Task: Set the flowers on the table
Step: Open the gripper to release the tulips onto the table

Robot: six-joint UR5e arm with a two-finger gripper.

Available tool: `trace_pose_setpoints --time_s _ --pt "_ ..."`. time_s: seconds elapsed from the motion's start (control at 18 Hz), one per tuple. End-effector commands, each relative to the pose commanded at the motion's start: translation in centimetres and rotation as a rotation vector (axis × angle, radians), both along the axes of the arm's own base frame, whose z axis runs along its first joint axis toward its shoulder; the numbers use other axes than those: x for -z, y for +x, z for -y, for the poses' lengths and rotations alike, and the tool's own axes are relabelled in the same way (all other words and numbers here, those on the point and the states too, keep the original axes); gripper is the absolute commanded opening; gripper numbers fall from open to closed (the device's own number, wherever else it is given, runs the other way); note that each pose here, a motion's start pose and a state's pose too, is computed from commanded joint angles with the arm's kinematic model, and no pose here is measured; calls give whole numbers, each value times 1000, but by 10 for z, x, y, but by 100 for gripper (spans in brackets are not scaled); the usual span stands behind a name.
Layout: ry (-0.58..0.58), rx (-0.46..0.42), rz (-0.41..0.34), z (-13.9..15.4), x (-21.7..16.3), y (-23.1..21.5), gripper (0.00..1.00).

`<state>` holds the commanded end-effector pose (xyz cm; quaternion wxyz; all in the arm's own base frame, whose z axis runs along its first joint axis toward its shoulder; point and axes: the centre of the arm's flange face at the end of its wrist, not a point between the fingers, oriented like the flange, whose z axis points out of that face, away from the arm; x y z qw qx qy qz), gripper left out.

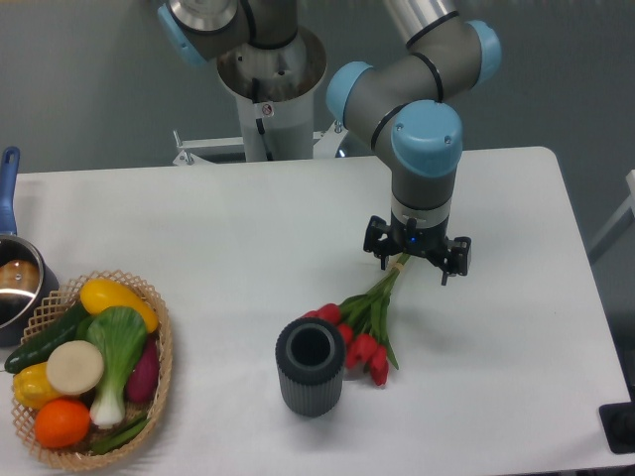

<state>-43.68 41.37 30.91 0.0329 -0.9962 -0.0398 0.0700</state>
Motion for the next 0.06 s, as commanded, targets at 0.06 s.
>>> trace_pose_setpoints --time_s 0.06 --pt "-8 -1 -1 1 2 0 100"
